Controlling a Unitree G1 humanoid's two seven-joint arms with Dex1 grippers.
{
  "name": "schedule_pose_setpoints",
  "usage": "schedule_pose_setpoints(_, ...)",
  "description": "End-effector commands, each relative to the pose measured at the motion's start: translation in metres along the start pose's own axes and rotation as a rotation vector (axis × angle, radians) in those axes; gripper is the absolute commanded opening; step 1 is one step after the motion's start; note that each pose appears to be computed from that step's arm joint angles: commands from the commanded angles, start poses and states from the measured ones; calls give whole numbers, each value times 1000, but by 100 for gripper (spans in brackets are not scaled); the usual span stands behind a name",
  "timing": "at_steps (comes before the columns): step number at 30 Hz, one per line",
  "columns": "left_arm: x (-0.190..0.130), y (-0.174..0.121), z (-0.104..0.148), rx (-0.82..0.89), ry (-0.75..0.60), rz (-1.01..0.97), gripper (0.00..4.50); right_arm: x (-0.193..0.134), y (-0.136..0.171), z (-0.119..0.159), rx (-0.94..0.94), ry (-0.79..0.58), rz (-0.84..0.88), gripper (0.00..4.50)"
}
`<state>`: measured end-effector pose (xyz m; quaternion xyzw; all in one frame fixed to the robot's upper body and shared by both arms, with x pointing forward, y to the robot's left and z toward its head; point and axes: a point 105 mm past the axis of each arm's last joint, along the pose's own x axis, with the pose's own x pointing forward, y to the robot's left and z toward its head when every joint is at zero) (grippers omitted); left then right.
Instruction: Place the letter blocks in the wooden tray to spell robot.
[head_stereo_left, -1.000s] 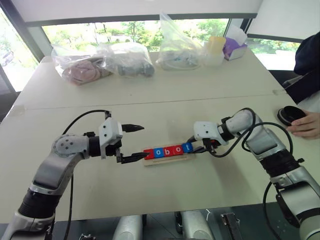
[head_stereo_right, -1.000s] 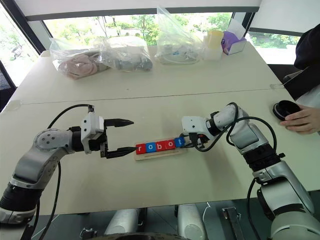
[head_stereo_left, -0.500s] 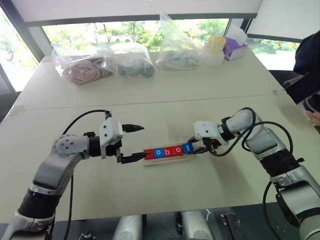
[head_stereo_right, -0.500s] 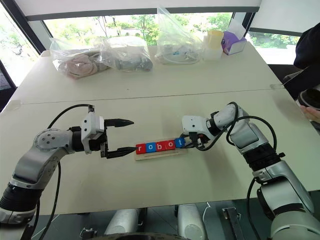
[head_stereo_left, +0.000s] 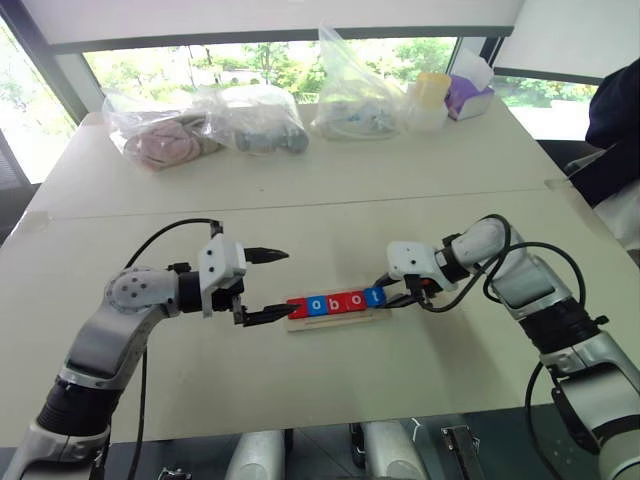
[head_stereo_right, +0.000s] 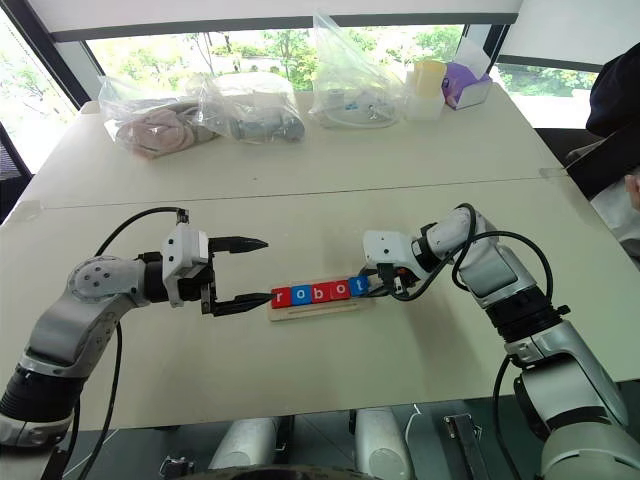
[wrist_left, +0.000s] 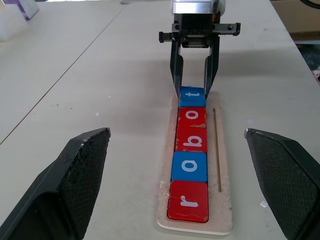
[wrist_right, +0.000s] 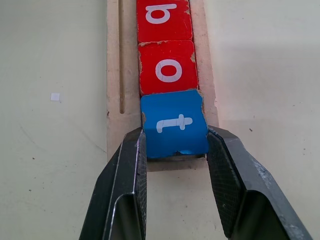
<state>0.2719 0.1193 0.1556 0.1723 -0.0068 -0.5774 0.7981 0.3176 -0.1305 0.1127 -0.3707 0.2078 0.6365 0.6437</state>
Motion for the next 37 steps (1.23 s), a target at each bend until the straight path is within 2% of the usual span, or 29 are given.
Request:
schedule_pose_setpoints(1, -3, 2, 11, 38, -34, 10, 450, -4, -3, 15, -50, -31, -11, 113)
schedule_pose_setpoints(7, -3, 1, 11, 39, -33, 10, 450, -5, -2, 16, -40, -34, 1, 113)
schedule_pose_setpoints(13, -2, 2, 11, 40, -34, 8, 450, -6, -2, 19, -38, -41, 0, 410)
schedule_pose_setpoints(14, -2, 2, 11, 40, -34, 8, 450, -6, -2, 20, -38, -41, 1, 447)
schedule_pose_setpoints(26, -3, 1, 12, 28, -30, 14, 450, -27, -19, 27, 10, -96, -130, 447)
schedule_pose_setpoints(37, -13, 2, 8, -38, 4, 64, 450, -58, 23, 20, 196, -155, -289, 447)
